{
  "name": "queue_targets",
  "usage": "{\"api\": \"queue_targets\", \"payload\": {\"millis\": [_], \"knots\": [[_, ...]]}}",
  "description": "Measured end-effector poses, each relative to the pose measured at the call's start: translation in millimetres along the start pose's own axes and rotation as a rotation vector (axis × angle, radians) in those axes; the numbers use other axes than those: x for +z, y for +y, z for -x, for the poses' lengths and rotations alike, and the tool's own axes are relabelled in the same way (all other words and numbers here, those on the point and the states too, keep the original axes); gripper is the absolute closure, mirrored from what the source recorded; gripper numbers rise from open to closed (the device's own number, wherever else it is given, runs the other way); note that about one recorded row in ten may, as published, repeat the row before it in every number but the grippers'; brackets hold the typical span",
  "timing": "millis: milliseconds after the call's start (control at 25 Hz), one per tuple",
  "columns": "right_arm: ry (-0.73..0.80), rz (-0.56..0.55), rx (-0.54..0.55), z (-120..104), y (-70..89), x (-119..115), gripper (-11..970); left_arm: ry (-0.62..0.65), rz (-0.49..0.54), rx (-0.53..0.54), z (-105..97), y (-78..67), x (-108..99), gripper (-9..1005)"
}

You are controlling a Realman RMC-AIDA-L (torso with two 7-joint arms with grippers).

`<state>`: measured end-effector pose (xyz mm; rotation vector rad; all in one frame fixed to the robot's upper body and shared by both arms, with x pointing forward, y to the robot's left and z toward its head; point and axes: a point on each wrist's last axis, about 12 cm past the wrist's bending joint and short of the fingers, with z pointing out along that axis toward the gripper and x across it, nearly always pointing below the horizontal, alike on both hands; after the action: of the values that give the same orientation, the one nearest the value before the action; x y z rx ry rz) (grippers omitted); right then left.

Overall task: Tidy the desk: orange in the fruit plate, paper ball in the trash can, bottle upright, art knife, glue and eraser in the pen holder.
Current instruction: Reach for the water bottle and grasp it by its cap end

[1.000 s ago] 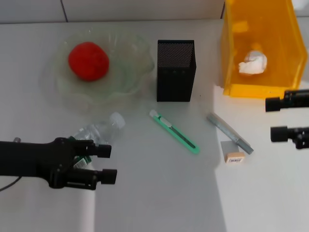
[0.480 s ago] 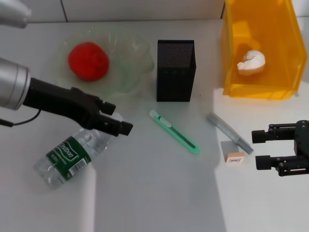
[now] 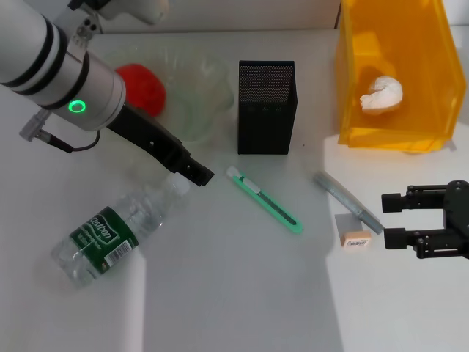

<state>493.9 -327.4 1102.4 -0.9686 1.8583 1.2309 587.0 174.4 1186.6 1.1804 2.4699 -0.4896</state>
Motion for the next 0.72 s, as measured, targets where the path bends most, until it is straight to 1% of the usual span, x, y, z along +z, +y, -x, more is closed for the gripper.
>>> {"api": "queue_targets", "payload": {"millis": [40,80,200,400,720], "knots": [[0.002,-0.005,0.001,0,-0.6,0,260,0.022,0.028,0.002,1,-1.0,3,186],[0.002,-0.005,0.001,0,-0.6,0,260,0.022,0.028,0.002,1,-1.0,3,188],[0.002,-0.013,0.001,0,-1.5,0,260,0.091,0.104,0.014,2,-5.5,15,194],[0.003,-0.020,-0.003,1,-3.4,1,260,0.135,0.115,0.034,1,-14.2,24,205],[0.004,-0.015,-0.003,2,-4.6,4,260,0.155,0.116,0.045,-2,-16.5,29,223]]}}
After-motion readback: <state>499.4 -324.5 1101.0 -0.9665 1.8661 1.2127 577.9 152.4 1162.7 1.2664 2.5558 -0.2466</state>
